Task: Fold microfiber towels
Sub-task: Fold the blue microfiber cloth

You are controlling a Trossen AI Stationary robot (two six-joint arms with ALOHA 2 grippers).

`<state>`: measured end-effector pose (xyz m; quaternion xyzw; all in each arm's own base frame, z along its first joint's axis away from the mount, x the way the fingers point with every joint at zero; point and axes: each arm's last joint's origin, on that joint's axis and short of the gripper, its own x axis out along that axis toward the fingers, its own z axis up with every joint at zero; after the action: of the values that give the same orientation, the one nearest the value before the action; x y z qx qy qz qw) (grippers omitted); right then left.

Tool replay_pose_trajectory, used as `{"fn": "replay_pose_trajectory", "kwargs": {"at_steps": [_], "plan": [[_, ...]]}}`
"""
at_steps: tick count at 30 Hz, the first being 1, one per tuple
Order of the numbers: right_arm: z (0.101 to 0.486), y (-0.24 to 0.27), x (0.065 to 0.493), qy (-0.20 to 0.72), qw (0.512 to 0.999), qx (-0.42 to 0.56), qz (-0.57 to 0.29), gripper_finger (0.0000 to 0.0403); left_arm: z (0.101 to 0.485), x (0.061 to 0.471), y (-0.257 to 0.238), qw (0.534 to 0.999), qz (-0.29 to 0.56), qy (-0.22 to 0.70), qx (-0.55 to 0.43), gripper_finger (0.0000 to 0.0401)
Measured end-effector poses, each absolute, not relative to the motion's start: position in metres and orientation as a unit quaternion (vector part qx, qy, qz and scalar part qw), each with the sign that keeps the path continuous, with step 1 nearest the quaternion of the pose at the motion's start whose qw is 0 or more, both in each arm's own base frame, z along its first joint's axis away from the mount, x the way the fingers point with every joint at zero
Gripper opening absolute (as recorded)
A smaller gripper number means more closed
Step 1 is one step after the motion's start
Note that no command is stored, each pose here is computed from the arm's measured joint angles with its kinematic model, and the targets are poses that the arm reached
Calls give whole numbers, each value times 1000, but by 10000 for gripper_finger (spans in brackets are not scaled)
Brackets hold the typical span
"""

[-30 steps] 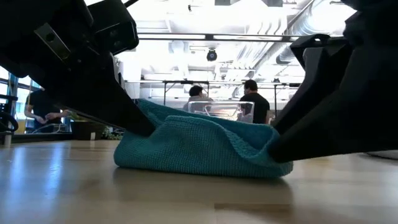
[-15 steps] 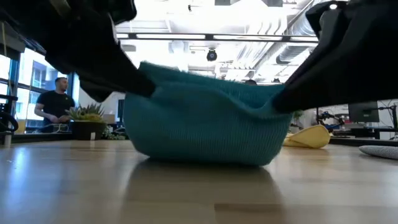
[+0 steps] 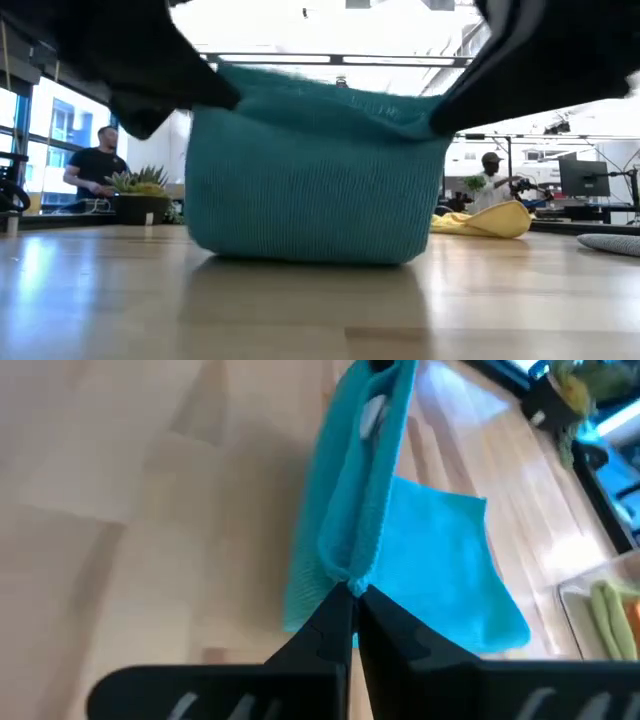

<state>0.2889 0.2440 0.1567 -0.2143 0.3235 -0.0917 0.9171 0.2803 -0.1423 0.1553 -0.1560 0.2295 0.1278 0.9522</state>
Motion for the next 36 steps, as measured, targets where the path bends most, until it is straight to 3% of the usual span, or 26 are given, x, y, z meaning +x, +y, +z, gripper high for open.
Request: {"fn": "replay_pose_trajectory", "kwargs": {"at_steps": [13,36], "plan": [[160,173,327,394,889,-178,-151,2,145,283,-98,918,251,272,-143,0],[143,112,341,441,865,-153,-182,0,120,273,-59,907,286,266,-155,0]]}}
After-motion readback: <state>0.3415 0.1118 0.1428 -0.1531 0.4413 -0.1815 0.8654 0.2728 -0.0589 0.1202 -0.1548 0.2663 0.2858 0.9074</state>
